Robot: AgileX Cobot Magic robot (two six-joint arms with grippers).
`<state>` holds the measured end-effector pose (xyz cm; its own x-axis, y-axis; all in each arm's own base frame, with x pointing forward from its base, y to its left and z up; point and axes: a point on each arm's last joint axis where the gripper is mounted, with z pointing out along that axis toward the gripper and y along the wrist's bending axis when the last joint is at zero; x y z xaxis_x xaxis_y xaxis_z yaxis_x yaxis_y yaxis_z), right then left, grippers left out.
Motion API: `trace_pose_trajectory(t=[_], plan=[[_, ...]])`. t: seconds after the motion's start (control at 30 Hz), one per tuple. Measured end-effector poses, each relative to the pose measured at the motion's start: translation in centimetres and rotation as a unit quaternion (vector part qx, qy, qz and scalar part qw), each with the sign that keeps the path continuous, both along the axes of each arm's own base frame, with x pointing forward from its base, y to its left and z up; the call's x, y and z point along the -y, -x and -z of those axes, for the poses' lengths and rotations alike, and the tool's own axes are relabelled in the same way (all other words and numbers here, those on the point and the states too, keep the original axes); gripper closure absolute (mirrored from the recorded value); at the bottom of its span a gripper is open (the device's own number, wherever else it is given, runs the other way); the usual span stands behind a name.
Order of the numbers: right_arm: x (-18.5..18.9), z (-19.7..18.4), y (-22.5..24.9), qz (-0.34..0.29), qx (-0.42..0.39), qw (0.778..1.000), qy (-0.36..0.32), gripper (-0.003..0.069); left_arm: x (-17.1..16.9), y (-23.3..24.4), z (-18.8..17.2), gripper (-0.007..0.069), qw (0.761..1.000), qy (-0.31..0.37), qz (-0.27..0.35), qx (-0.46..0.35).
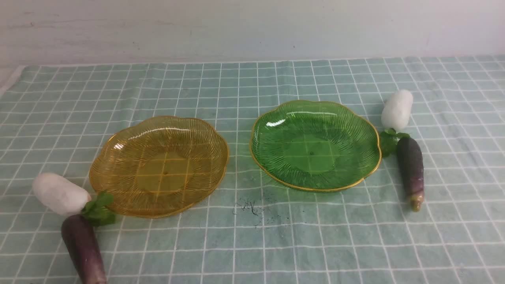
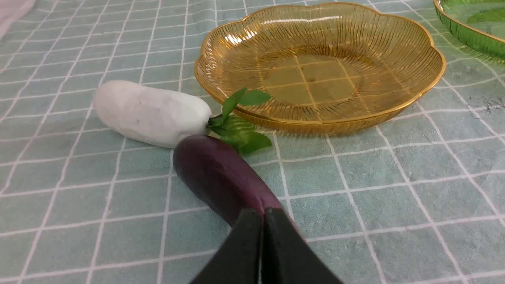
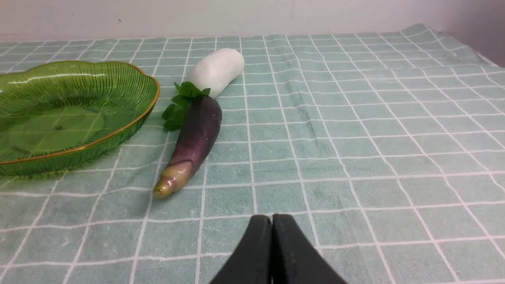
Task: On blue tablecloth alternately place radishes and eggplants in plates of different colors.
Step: 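Pick up the eggplant and place it in the yellow plate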
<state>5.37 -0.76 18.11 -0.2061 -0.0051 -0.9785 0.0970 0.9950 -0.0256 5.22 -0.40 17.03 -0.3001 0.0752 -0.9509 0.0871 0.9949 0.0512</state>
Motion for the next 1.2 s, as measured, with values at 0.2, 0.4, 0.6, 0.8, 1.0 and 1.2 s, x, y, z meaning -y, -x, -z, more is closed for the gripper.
trace_pose_trajectory(t=[0.2,0.4,0.6,0.8,1.0,1.2], plan=[[0.0,0.0,0.0,0.000,0.000,1.000,0.000,0.0674,0.0,0.0,0.0,0.0633,1.000,0.000,0.000,0.000],[0.0,0.0,0.0,0.000,0.000,1.000,0.000,0.0674,0.0,0.0,0.0,0.0633,1.000,-0.002,0.000,0.000],[0.0,0.0,0.0,0.000,0.000,1.000,0.000,0.0674,0.1,-0.2,-0.7,0.0633,0.999,0.034,-0.005,0.040],[0.0,0.0,0.0,0.000,0.000,1.000,0.000,0.0674,0.1,-0.4,-2.7,0.0633,0.976,0.167,-0.020,0.140],[0.0,0.0,0.0,0.000,0.000,1.000,0.000,0.0674,-0.4,-0.3,-4.4,0.0633,0.949,0.217,-0.034,0.229],[0.0,0.0,0.0,0.000,0.000,1.000,0.000,0.0674,-1.2,0.2,-6.2,0.0633,0.906,0.258,-0.052,0.331]])
